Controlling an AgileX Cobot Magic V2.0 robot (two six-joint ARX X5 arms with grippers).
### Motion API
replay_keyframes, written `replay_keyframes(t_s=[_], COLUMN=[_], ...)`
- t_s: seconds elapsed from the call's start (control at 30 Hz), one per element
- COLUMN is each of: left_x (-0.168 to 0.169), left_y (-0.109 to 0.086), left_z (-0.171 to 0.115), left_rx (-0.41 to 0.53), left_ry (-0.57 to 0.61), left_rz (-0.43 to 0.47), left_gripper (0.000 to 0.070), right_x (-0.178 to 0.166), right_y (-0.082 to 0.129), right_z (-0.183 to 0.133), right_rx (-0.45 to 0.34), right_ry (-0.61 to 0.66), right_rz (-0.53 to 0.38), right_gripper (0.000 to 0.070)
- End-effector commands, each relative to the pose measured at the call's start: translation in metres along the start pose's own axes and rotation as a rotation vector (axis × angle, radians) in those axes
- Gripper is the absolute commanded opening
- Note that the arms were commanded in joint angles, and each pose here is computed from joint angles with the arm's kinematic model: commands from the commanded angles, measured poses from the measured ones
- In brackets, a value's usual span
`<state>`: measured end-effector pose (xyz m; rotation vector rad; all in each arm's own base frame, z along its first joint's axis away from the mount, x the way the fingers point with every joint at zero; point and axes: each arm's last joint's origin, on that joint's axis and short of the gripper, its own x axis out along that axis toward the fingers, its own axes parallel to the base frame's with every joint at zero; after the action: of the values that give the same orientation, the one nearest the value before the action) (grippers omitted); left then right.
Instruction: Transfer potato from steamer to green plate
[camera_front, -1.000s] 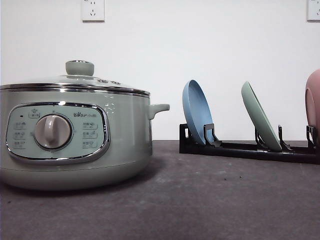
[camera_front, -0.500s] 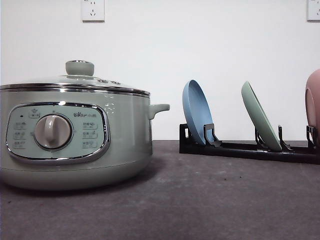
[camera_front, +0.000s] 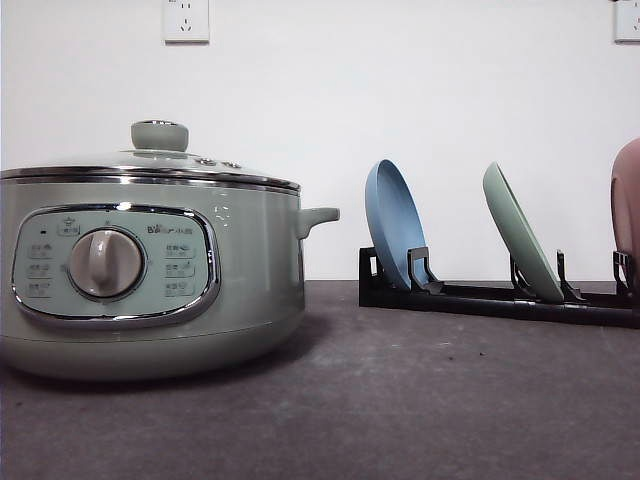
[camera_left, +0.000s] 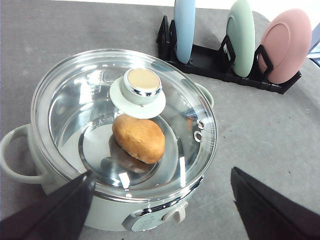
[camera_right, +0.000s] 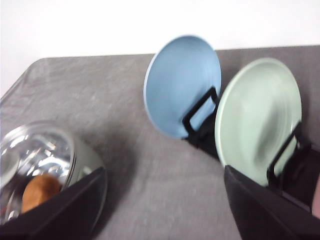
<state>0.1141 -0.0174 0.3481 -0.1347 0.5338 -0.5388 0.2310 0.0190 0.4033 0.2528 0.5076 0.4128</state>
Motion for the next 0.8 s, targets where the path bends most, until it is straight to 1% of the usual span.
replay_keyframes(t_s=[0.0,0.17,0.33,0.53,0.67,0.77], left_x=[-0.004,-0.004,-0.004,-0.004,-0.004,-0.004], left_y=[-0.003,-0.003,-0.003,-0.003,-0.003,-0.003], left_z=[0.007,0.007,0.007,0.007,0.007,0.007], left_rx=[0.029,0.029,0.028,0.028,0.028,0.028], left_ry=[-0.026,-0.026,-0.026,-0.026,-0.025,-0.025], left_rz=[-0.007,-0.007,-0.007,-0.007,-0.007,-0.007], left_gripper=[0.0556,0.0556,0.0556,0.0556,0.0556,0.0555], right_x=[0.015,0.056,0.098,0.143,0.166,0.181], right_y=[-0.004,-0.017,-0.034,-0.05,-0.06,-0.065], right_z=[0.014,0.037,0.047,0.041,0.031,0.023], right_rx=[0.014,0.035,0.053,0.063,0.071,0.079], right_ry=[0.004,0.043,0.085,0.122,0.154,0.182], right_rz=[0.0,-0.004,-0.02,-0.026,-0.064,-0.07], right_gripper=[0.0471,0.0471,0.0471,0.047,0.047,0.047])
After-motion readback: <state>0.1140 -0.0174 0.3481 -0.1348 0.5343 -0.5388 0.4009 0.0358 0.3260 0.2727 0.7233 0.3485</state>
